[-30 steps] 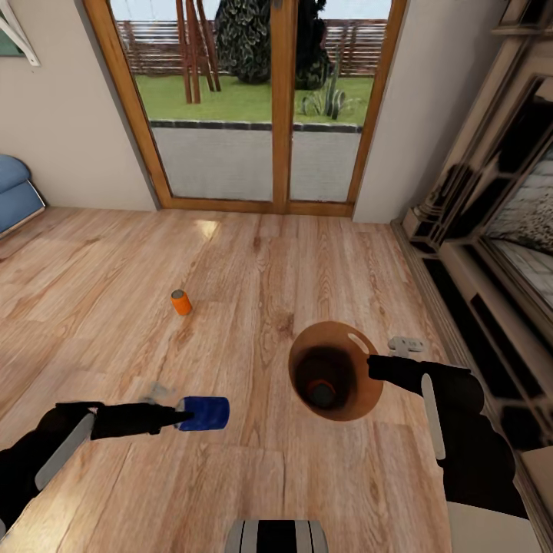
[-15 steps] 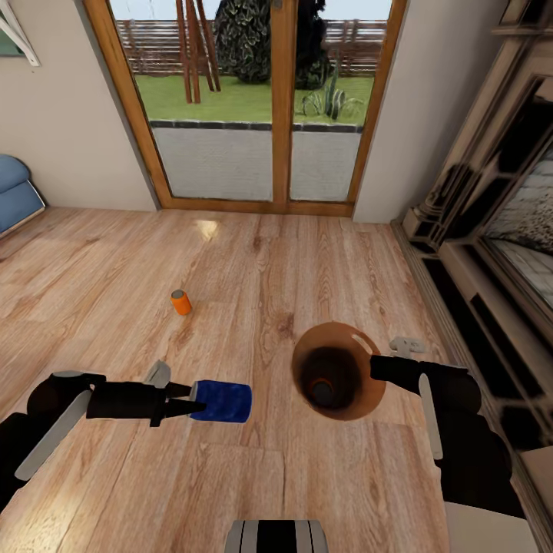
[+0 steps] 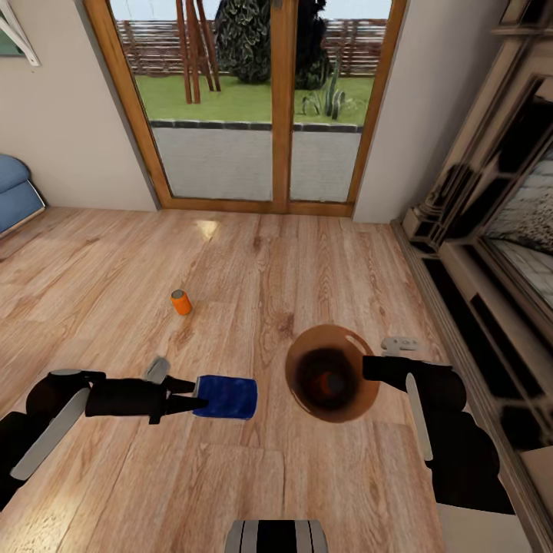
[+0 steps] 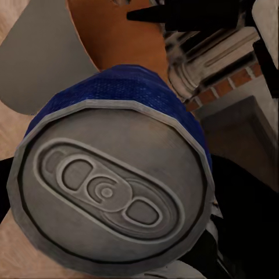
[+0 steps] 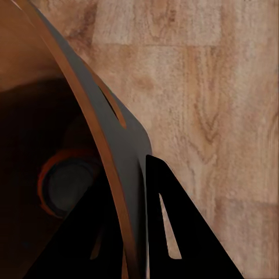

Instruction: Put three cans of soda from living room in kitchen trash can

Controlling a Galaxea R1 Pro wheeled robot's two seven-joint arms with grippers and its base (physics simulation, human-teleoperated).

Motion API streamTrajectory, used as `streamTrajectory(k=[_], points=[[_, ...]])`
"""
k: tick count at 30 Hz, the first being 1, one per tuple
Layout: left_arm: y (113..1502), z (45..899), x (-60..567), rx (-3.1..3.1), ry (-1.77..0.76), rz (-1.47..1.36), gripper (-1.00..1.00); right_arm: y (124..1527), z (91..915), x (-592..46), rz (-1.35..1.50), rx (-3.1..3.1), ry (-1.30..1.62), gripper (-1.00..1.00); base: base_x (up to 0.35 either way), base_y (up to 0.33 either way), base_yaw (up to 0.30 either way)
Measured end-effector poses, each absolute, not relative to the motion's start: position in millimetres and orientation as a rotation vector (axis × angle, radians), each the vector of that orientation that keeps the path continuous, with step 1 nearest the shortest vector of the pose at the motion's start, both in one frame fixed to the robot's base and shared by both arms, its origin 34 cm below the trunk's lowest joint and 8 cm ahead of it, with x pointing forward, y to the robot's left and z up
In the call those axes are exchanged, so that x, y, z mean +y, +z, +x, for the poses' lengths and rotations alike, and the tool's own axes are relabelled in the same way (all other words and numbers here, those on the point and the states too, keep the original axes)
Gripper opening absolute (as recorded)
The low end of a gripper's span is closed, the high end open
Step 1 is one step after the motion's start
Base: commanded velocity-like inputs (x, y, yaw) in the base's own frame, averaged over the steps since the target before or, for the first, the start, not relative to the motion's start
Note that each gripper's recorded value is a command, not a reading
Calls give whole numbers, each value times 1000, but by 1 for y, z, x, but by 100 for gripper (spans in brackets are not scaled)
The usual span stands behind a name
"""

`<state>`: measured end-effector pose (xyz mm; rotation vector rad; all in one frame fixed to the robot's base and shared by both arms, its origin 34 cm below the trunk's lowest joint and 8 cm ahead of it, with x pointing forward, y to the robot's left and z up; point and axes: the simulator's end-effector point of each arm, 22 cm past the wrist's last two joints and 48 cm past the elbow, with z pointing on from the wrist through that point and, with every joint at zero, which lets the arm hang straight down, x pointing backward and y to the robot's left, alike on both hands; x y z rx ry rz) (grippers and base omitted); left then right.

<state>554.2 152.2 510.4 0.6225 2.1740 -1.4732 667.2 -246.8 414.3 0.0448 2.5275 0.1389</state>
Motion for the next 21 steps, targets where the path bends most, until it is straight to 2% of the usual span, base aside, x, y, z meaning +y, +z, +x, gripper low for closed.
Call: streamTrajectory(k=[21], points=[[555, 555, 127, 2009, -1685, 525, -100, 414, 667, -245, 39, 2527, 146, -100, 0, 0, 0]])
